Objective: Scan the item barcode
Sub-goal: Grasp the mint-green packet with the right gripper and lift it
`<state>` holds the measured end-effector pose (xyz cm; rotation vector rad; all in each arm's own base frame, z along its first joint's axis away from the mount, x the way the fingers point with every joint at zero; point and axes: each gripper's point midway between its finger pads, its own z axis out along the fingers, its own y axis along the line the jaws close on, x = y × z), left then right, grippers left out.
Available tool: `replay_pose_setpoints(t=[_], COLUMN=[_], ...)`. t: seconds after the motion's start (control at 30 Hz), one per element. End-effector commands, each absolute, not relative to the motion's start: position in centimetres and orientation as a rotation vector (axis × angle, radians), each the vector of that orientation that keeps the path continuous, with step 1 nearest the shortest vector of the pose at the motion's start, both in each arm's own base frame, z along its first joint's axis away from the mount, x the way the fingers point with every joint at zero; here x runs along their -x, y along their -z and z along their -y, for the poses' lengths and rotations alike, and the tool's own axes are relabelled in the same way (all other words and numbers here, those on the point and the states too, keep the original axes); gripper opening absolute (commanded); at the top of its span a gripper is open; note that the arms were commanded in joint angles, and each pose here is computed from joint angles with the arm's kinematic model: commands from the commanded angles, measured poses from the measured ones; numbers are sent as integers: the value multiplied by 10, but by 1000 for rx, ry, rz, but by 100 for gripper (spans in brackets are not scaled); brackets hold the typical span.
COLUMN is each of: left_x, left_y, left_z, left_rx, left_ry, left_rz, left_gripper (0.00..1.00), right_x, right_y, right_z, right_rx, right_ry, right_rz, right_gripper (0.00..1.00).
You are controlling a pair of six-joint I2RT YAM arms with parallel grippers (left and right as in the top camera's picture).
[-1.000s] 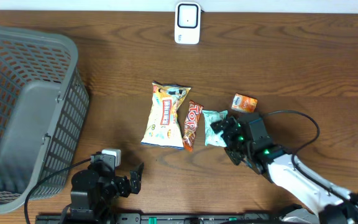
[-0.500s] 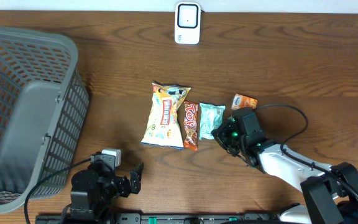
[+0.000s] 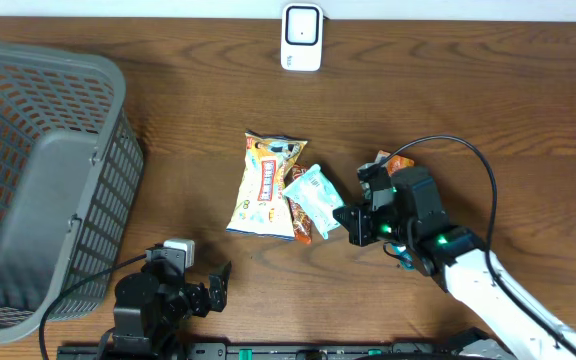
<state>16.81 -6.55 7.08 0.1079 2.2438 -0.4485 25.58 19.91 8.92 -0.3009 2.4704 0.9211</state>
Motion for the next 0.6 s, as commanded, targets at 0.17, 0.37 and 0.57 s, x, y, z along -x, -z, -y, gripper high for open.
replay_pose_setpoints(t=[0.17,0.37,0.57], left_x=[-161,-161,-161], left_y=[-63,-63,-63], left_z=[65,65,65], left_rx=[-100,-100,-100], left_ry=[452,452,452], left_rz=[-2285,-2285,-2285], left_gripper=[100,100,100], right_x=[-260,-268,-274], right_y=[-99,-116,-152], right_z=[-201,-207,-212], right_rx=[472,522,602], right_ry=[-767,-715,-696], right_rz=[-2385,-2319,-2191], right_gripper=[1,1,1])
